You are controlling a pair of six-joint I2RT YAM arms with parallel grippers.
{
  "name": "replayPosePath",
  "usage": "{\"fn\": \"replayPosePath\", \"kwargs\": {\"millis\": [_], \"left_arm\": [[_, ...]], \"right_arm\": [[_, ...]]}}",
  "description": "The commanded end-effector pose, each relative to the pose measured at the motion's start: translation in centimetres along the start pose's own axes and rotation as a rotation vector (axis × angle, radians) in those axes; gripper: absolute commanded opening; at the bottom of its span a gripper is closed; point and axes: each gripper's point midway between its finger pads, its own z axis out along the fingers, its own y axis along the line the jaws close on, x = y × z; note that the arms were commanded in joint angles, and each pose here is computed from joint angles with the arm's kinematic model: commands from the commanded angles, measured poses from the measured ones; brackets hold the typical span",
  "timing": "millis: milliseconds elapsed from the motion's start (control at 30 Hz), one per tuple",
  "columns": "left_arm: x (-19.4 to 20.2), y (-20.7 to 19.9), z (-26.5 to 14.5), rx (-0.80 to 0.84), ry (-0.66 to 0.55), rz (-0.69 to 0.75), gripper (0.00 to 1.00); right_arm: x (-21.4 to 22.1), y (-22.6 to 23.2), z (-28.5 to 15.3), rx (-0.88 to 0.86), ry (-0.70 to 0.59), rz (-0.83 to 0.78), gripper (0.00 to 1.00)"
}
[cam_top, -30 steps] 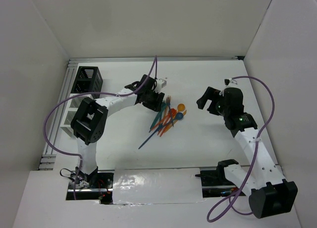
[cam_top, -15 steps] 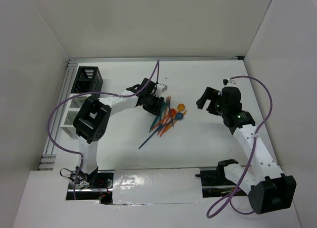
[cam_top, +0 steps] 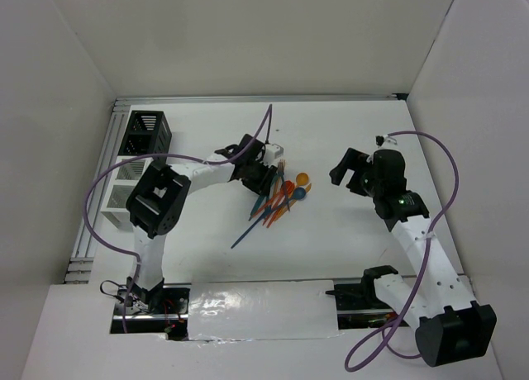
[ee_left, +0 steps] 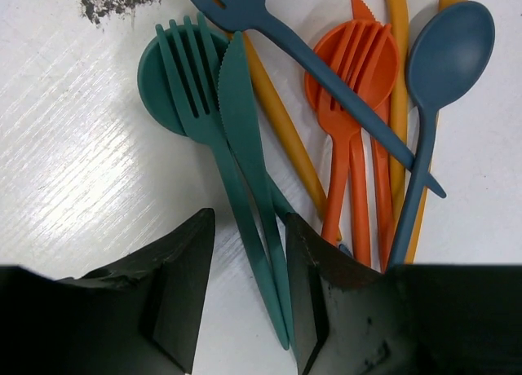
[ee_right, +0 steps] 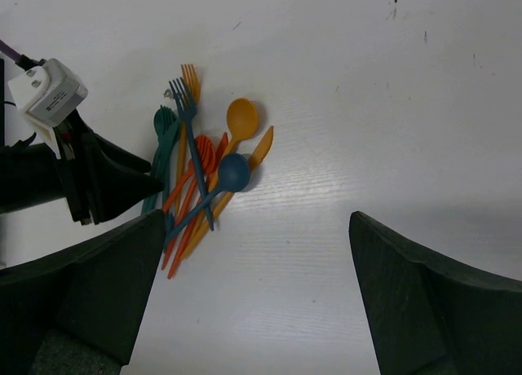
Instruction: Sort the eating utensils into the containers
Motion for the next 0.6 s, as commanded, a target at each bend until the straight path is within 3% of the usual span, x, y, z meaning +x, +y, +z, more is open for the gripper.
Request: {"fn": "replayPosePath", "kwargs": {"millis": [0, 200, 300, 367, 467, 567], "left_arm": [[1.6, 0.3, 1.3, -0.015, 0.045, 0.022, 0.52], [2.2, 0.6, 2.0, -0.054, 0.072, 0.025, 0.37], [2.6, 0.6, 2.2, -0.058, 0.08, 0.016, 0.25], [2.8, 0.8, 2.1, -0.067, 0.079, 0.006, 0.12], [2.0, 0.3, 1.5, -0.058, 0.051, 0.007, 0.03], [0.5, -0.5, 0.1, -0.035, 0.002, 0.011, 0.0]], "right_arm": [[-0.2, -0.1, -0.4, 0.01, -0.017, 0.011, 1.0], [-0.2, -0.5, -0.6, 0.029, -0.022, 0.009, 1.0], [-0.1, -0.5, -0.7, 0.03, -0.019, 0.002, 1.0], [0.2, -0.7, -0.8, 0.032, -0.017, 0.004, 1.0], [0.2, -0.7, -0.7, 0.033, -0.013, 0.0, 1.0], [0.3, -0.7, -0.6, 0.034, -0.011, 0.002, 1.0]]}}
